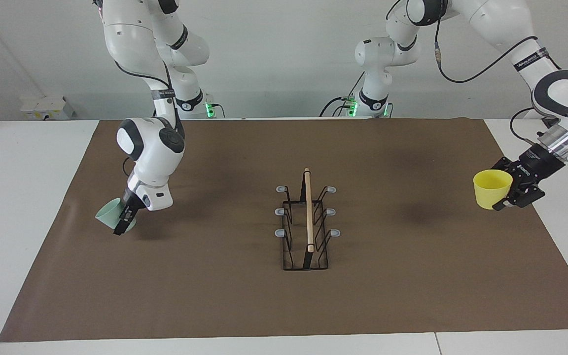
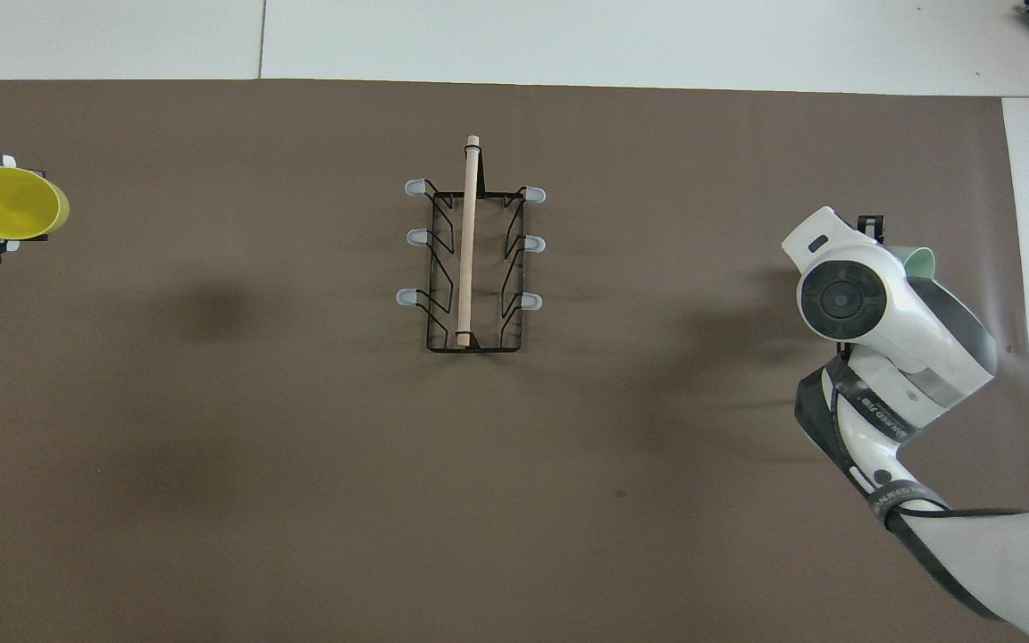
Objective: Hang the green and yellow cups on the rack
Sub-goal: 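Lift the yellow cup with the left gripper while the right gripper lifts the green cup, then carry the yellow cup and green cup toward the rack pegs with both grippers, then hang the yellow cup and green cup on the near rack pegs, open both grippers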
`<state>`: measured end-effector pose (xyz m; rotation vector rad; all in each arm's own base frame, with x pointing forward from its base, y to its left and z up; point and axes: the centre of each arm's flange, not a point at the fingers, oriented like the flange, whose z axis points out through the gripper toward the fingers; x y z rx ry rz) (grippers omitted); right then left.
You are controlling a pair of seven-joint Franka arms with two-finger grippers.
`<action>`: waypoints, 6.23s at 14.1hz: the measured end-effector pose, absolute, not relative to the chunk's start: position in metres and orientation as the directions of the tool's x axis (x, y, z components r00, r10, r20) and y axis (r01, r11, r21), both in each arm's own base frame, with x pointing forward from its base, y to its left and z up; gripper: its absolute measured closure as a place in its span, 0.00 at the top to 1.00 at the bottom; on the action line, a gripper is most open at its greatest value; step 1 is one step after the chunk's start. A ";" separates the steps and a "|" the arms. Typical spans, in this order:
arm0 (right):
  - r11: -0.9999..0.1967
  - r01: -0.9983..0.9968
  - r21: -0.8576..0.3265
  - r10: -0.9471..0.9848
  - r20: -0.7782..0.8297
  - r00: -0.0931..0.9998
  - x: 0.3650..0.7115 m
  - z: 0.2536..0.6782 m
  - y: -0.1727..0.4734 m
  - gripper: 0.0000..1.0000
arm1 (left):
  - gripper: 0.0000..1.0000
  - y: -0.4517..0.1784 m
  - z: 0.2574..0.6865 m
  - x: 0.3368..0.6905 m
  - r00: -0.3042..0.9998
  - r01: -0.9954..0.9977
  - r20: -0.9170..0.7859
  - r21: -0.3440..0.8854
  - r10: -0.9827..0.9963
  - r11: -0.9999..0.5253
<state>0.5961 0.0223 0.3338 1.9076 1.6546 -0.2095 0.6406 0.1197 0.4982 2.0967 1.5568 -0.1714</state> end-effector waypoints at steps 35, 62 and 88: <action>-0.507 0.862 0.013 0.155 0.985 0.076 0.527 0.446 0.094 0.67 | 0.66 -0.277 0.461 0.518 0.455 0.304 0.769 0.340 0.449 -0.890; -0.574 0.812 -0.109 -0.193 0.981 -0.005 0.498 0.299 0.260 0.67 | 0.66 -0.342 0.363 0.428 0.359 0.282 0.868 0.248 0.342 -0.927; -0.581 0.803 -0.131 -0.162 0.986 0.043 0.503 0.262 0.267 0.98 | 0.94 -0.325 0.387 0.440 0.394 0.239 0.848 0.277 0.354 -0.930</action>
